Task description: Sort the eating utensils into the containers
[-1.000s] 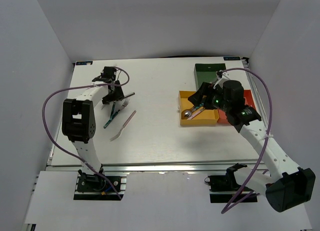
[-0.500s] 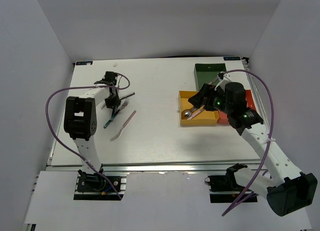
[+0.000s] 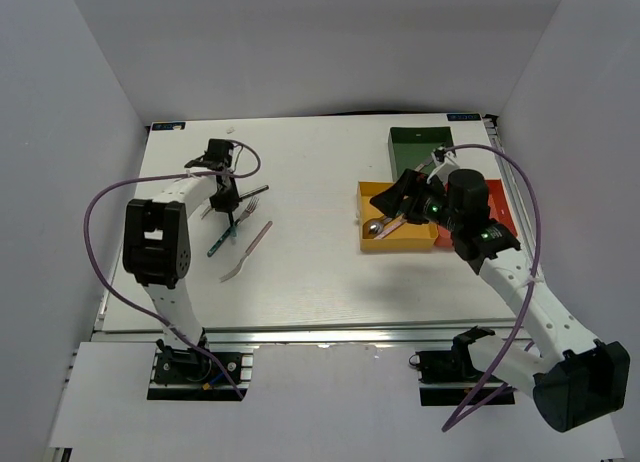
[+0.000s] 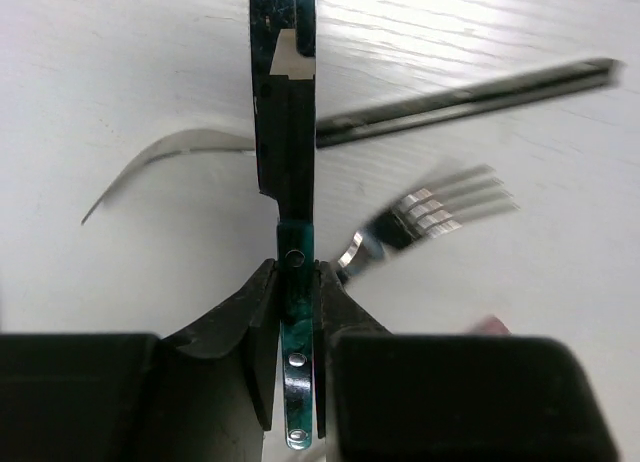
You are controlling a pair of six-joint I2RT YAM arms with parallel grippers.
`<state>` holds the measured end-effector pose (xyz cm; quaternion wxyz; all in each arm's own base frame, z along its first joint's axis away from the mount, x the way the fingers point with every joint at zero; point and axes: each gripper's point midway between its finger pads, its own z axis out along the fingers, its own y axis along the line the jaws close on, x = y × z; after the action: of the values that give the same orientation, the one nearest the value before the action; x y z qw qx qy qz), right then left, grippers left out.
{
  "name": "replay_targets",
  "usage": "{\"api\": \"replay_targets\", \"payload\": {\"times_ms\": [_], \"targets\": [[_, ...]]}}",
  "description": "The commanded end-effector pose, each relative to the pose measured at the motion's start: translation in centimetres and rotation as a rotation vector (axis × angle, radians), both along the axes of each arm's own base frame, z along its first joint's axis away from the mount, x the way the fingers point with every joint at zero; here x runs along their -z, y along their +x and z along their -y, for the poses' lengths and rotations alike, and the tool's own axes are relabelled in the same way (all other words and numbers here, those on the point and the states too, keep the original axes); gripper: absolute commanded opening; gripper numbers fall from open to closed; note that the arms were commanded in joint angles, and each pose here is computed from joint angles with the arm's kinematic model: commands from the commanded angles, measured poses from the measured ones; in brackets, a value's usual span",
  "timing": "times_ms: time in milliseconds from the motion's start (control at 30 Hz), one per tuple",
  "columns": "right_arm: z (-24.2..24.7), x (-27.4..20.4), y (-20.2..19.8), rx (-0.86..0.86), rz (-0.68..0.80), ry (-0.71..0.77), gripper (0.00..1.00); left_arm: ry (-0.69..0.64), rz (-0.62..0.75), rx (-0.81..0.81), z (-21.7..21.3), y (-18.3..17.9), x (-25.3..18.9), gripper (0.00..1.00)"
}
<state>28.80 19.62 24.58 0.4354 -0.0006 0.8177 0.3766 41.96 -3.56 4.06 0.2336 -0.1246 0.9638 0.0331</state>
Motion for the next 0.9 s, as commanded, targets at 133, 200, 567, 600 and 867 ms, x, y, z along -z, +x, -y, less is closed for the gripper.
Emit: {"api": "replay_targets", "payload": {"times_ms": [133,200,567,600,867], "targets": [[-5.1,-2.7,-0.3,-0.203,0.059,0.263,0.89,-0.325,0.337,0.295,11.1,-1.6,-13.0,0.00],[-5.8,-2.2,0.5,-0.177,0.018,0.272,0.89,-0.431,0.418,0.397,14.7,-3.8,-15.7,0.00],[-10.4,-1.5,5.3,-0.090,-0.075,0.284,0.87,-0.722,0.538,0.591,23.9,-9.0,-18.9,0.00],[-10.6,-1.5,5.4,-0.090,-0.074,0.281,0.86,-0.719,0.531,0.590,24.0,-9.0,-18.6,0.00],[-13.0,-0.6,6.5,-0.125,-0.070,0.244,0.82,-0.732,0.478,0.609,25.3,-9.6,-17.0,0.00]]}}
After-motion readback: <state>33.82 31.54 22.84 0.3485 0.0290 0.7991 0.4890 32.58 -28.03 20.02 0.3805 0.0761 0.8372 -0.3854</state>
